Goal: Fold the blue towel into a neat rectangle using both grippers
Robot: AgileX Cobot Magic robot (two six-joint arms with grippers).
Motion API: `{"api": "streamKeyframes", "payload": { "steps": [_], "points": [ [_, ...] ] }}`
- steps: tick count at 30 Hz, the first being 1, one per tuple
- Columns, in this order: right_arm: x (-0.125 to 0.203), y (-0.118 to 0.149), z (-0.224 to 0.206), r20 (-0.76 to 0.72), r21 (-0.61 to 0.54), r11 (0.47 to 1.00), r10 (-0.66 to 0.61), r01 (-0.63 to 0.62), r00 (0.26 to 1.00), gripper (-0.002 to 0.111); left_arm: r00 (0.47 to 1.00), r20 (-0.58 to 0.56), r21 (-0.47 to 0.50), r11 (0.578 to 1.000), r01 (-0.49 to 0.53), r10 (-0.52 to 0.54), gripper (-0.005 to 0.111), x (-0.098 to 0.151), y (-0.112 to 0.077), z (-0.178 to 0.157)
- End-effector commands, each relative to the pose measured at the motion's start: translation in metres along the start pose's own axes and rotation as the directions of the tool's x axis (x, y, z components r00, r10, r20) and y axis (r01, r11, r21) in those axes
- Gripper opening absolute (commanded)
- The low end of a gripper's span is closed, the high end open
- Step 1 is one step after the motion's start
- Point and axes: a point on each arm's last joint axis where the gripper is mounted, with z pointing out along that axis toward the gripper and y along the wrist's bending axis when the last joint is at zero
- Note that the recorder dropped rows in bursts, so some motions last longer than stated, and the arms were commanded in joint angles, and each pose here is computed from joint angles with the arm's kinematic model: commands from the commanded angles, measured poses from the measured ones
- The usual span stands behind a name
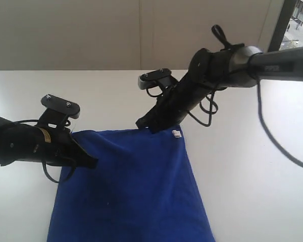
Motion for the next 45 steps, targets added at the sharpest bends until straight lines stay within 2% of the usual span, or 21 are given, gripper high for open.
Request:
{"api": "streamKeyframes", "payload": {
  "steps": [1, 8, 13, 19, 30, 39, 42, 45],
  "points": [
    [-0.001, -0.008, 0.026, -0.039, -0.034, 0.999, -0.014, 0.013, 0.999, 0.0, 0.999, -0.037, 0.0, 1.0, -0.001, 0.001, 0.0, 0.007, 0.0, 0.013],
    [0.003, -0.013, 0.04, -0.044, -0.016, 1.0, -0.013, 0.012, 0.999, 0.0, 0.996, -0.077, 0.005, 0.999, -0.038, 0.038, 0.0, 0.016, 0.0, 0.022],
    [0.002, -0.015, 0.041, -0.036, 0.002, 1.0, -0.011, 0.011, 0.999, 0.0, 0.986, -0.147, 0.011, 0.997, -0.077, 0.078, 0.0, 0.024, 0.0, 0.025],
    [0.004, -0.02, 0.041, -0.051, 0.062, 0.998, 0.005, -0.002, 0.999, 0.0, 0.971, -0.209, 0.016, 0.993, -0.118, 0.119, 0.0, 0.029, 0.001, 0.024],
    [0.004, -0.021, 0.041, -0.049, 0.063, 0.998, 0.011, -0.008, 0.999, 0.0, 0.945, -0.284, 0.027, 0.987, -0.16, 0.161, 0.0, 0.036, 0.002, 0.022],
    [0.004, -0.02, 0.041, -0.047, 0.054, 0.998, 0.023, -0.021, 0.999, 0.0, 0.951, -0.253, 0.023, 0.984, -0.177, 0.177, 0.0, 0.027, 0.003, 0.011],
    [-0.002, -0.012, 0.033, -0.023, 0.015, 1.0, -0.007, 0.007, 1.0, 0.0, 0.969, -0.169, 0.019, 0.984, -0.178, 0.179, 0.0, 0.02, 0.002, 0.012],
    [-0.016, -0.006, 0.011, 0.043, 0.03, 0.999, -0.038, 0.036, 0.998, 0.0, 0.984, -0.039, 0.006, 0.985, -0.172, 0.172, 0.0, 0.008, 0.003, 0.014]
  ]
}}
